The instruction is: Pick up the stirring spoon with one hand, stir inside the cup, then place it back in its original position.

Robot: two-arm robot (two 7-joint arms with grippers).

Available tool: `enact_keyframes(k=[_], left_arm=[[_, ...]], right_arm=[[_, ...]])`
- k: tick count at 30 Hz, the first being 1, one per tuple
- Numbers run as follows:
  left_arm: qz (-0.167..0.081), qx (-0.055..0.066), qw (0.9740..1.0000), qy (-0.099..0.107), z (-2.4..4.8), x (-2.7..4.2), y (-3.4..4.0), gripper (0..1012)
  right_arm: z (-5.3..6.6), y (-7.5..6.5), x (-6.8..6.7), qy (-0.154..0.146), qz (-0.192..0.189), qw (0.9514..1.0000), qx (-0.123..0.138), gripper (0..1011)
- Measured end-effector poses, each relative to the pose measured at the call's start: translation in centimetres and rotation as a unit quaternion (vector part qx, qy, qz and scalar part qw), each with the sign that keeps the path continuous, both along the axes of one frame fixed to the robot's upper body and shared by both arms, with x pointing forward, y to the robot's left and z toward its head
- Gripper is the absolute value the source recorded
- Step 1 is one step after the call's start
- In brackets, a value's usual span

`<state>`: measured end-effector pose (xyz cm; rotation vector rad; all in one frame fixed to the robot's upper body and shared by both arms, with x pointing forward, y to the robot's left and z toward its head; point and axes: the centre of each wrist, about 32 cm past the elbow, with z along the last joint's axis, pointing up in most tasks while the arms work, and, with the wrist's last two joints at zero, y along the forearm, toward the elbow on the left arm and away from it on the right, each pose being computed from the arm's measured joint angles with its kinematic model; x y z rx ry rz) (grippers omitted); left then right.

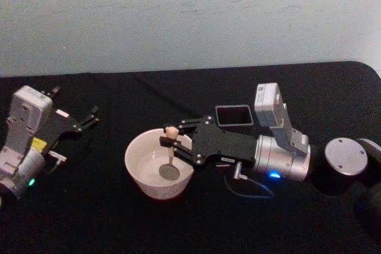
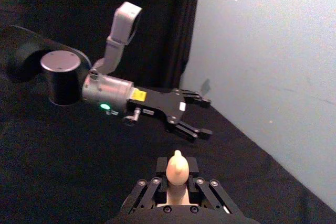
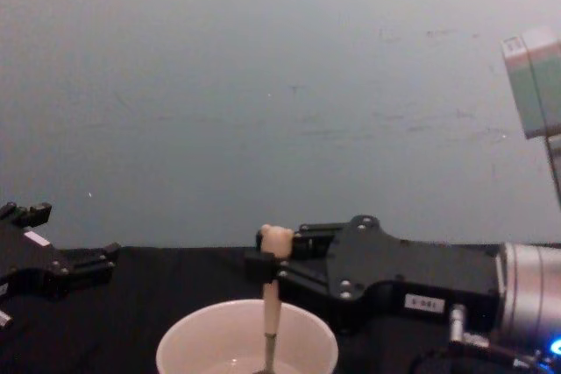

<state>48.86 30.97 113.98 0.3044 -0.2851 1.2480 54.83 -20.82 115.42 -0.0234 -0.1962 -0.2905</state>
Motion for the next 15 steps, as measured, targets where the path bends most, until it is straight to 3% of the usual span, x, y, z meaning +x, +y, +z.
enact_keyframes(k=[7,15], left_arm=[[0.000,0.000,1.0000,0.000,0.00,0.00,0.00,1002],[0.000,0.000,1.0000,0.000,0.00,0.00,0.00,1001]], right_arm=[[-0.2,1.4,0.2,0.004,0.013,0.9999,0.006,209],[-0.2,2.6,1.5,0.001,-0.001,0.9999,0.011,209]])
